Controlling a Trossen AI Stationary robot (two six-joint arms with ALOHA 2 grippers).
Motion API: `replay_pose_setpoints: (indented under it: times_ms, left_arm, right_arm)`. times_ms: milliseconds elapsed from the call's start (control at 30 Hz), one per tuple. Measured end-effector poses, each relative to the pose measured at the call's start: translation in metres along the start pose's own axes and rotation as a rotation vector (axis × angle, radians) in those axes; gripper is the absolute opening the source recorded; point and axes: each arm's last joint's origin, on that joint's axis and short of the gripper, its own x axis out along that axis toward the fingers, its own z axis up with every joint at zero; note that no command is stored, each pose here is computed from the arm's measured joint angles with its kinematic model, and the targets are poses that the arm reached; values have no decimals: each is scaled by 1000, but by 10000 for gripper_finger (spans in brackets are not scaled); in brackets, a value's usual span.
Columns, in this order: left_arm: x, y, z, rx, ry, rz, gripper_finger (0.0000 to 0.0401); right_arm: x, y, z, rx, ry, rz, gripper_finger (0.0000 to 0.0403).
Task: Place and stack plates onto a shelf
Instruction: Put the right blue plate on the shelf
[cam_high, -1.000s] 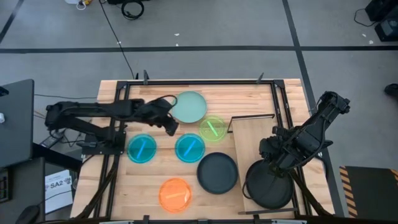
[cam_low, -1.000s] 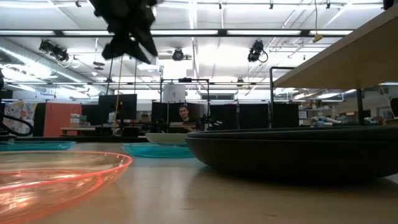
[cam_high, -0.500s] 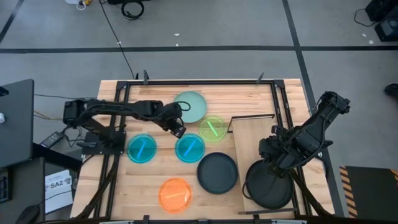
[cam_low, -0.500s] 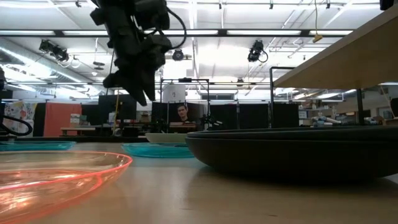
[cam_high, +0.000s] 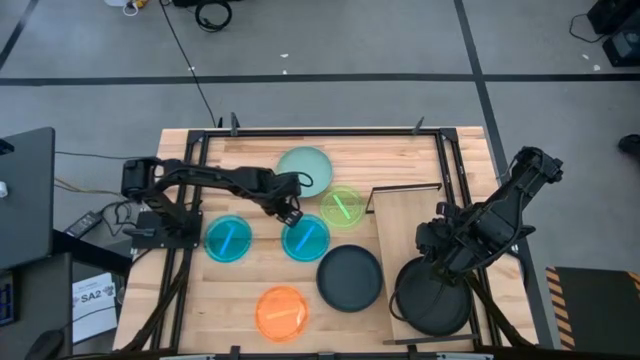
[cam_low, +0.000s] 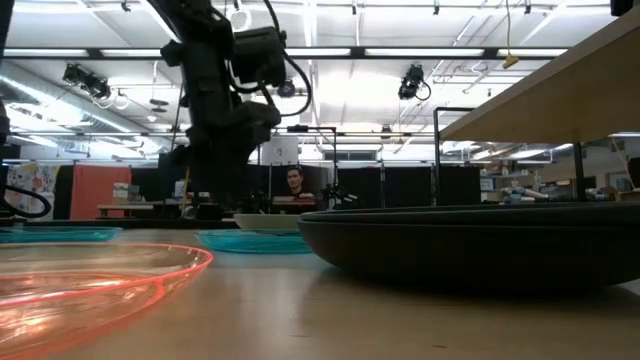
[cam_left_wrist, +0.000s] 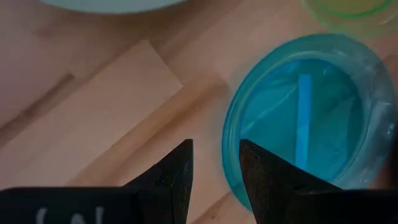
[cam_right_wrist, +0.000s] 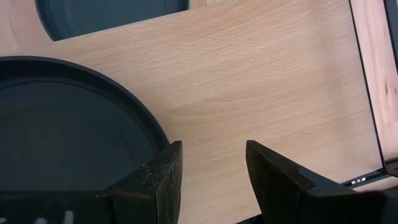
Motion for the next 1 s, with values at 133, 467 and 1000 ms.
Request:
replay_pose_setpoints:
  times_ms: [133,467,1000]
  left_arm:
    - [10,0,0,-1,40,-1,137]
    - [24,-1,0,-9,78,-11,137]
    - [41,-7,-4,-17,112,-19,128]
  right_arm:
    - [0,0,0,0,-1,1,183]
    - [0,1,1,3,-6,8,183]
    - [0,1,1,4,-5,14,183]
